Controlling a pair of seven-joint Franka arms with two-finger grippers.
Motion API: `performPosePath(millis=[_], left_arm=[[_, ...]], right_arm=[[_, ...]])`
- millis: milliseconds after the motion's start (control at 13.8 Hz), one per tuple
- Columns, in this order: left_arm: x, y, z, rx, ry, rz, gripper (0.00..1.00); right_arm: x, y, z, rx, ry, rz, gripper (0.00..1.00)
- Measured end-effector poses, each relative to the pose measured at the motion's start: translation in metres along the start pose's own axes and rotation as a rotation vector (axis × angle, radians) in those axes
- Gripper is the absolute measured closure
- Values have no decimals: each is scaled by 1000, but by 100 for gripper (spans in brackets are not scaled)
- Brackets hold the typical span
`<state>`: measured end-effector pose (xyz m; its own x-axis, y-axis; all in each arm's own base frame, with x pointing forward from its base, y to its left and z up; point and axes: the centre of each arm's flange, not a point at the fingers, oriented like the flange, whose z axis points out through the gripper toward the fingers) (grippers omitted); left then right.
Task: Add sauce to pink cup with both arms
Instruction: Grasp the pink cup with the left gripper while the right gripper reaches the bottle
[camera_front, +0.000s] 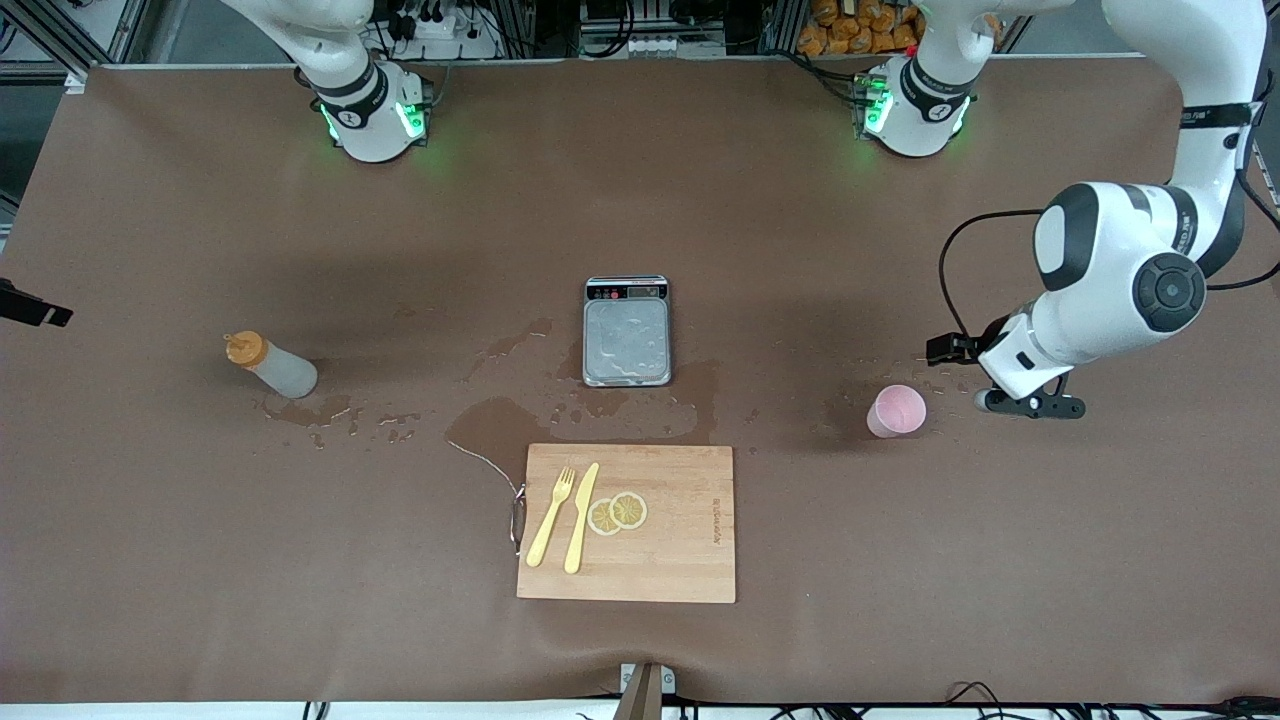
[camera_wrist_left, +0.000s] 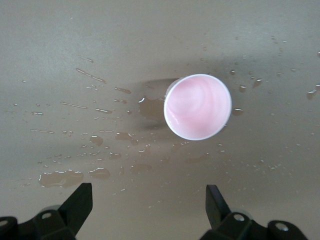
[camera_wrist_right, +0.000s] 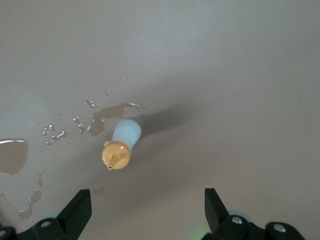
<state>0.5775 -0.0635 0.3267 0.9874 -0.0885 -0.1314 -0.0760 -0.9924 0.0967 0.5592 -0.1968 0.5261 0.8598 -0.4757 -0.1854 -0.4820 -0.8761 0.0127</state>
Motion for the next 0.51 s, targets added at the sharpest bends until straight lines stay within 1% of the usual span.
performPosePath(millis=[72,217,362,506], left_arm=[[2,-5,5,-16,8,-19,0],[8,-11,15,-56,32,-59,0],[13,-13,28,-78,40,-82,0],[17,-14,41,-96,47,-118,0]], right_arm=[[4,10,9,2,-28,49,0],[11,26,19,10,-57,141,0],[9,34,22,9,-86,248,0],[9,44,26,35,-119,348,0]])
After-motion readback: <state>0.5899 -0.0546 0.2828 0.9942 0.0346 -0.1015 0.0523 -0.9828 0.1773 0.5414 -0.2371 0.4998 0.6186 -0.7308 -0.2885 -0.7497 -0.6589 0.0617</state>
